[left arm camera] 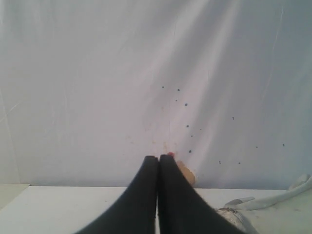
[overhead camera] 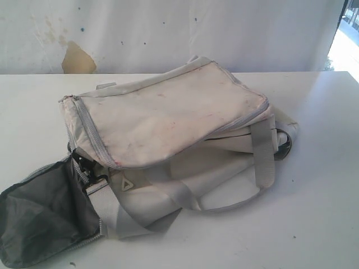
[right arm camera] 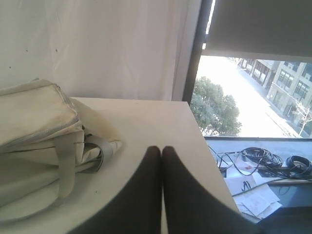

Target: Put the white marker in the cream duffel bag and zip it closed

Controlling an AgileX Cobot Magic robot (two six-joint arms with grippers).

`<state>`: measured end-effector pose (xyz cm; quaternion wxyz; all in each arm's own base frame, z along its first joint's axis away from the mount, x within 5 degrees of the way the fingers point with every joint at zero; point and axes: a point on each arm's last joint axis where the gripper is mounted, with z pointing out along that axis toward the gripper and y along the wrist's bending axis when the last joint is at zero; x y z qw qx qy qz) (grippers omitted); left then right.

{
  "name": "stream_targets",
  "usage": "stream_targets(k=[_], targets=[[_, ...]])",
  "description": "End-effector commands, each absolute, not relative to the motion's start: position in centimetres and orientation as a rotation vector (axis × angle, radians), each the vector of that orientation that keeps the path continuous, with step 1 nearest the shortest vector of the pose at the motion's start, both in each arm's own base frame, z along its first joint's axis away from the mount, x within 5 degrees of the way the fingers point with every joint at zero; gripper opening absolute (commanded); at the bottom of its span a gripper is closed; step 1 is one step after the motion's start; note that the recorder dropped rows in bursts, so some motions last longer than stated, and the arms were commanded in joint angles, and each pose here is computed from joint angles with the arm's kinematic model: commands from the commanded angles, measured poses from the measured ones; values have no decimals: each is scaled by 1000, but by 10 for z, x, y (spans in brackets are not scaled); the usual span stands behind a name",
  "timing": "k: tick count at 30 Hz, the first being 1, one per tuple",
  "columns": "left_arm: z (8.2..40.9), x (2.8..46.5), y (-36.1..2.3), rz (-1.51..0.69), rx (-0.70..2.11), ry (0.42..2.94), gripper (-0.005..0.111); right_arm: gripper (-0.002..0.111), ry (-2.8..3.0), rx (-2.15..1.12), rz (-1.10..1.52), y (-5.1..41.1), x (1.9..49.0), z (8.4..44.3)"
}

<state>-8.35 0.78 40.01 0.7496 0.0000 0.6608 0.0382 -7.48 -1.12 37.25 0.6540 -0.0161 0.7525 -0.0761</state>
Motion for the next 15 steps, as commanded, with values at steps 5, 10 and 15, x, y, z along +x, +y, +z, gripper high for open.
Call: stream_targets(k=[5, 10, 15], targets=[[371, -43, 6, 69, 15, 1501, 0, 0, 1625, -29, -160, -9, -39, 357], [342, -7, 4, 72, 33, 1466, 0, 0, 1568, -10, -117, -7, -12, 338], [312, 17, 2, 68, 48, 1449, 0, 0, 1533, 1, -80, -5, 10, 315]])
